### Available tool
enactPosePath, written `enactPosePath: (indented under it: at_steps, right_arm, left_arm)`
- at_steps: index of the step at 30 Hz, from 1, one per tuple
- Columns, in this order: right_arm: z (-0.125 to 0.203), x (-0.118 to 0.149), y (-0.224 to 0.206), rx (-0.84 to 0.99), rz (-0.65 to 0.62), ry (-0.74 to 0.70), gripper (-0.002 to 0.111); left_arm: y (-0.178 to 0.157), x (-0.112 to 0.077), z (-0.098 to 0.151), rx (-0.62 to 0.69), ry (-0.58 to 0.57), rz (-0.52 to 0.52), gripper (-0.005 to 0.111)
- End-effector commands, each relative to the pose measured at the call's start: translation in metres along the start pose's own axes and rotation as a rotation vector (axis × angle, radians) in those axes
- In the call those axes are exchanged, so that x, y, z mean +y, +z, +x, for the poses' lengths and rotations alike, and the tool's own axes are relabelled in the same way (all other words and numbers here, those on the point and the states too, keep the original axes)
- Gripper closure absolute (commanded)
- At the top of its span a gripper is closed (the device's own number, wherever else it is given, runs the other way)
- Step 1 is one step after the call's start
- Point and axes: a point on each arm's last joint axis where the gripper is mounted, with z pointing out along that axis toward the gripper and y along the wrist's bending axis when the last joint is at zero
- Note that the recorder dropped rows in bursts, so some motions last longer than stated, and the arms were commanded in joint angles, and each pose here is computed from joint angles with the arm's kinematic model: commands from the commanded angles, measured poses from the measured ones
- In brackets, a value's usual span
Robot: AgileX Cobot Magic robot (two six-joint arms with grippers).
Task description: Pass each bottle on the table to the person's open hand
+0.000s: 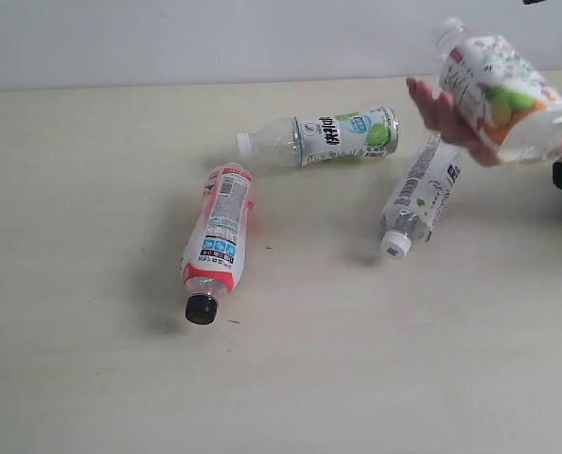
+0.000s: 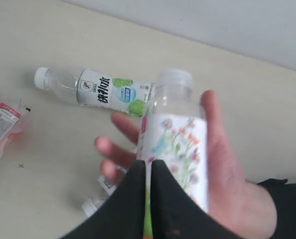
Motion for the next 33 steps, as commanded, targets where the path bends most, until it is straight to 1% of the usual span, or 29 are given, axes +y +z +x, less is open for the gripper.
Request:
enactPosePath:
  at_steps: [1, 6, 8, 10, 13, 15, 18, 29, 33]
  right_arm:
    - [0.039, 0.004, -0.032, -0.134, 0.006, -0.075, 0.107]
    - [0.09, 0.013, -0.062, -0.34, -0.031, -0.053, 0.107]
    - [0.11, 0.016, -0.072, -0.41, -0.027, -0.074, 0.107]
    - [0.13, 0.017, -0.075, -0.43, -0.017, -0.102, 0.107]
    - [0.155, 0.021, -0.067, -0.43, -0.005, -0.203, 0.107]
    - [0.169, 0.022, -0.057, -0.416, -0.016, -0.174, 0.107]
    - [0.174, 0.022, -0.056, -0.509, -0.013, -0.125, 0.107]
    - [0.194, 0.023, -0.091, -0.659, -0.005, -0.128, 0.107]
    - [0.204, 0.023, -0.094, -0.713, 0.002, -0.125, 0.107]
  left_arm:
    - [0.0, 0.0, 0.0, -0.007, 0.005, -0.002, 0.101]
    - [0.0, 0.0, 0.0, -0.007, 0.005, -0.002, 0.101]
    - [0.0, 0.0, 0.0, -0.007, 0.005, -0.002, 0.101]
    - [0.0, 0.0, 0.0, -0.007, 0.005, -0.002, 0.101]
    - [0.0, 0.0, 0.0, -0.007, 0.005, -0.002, 0.101]
    - [0.0, 0.0, 0.0, -0.007, 0.005, -0.002, 0.101]
    - [0.0, 0.0, 0.0, -0.007, 0.005, -0.002, 0.101]
    - [0.0, 0.0, 0.0, -0.007, 0.005, -0.002, 0.101]
    - [0.0, 0.0, 0.0, -0.007, 0.005, -0.002, 0.101]
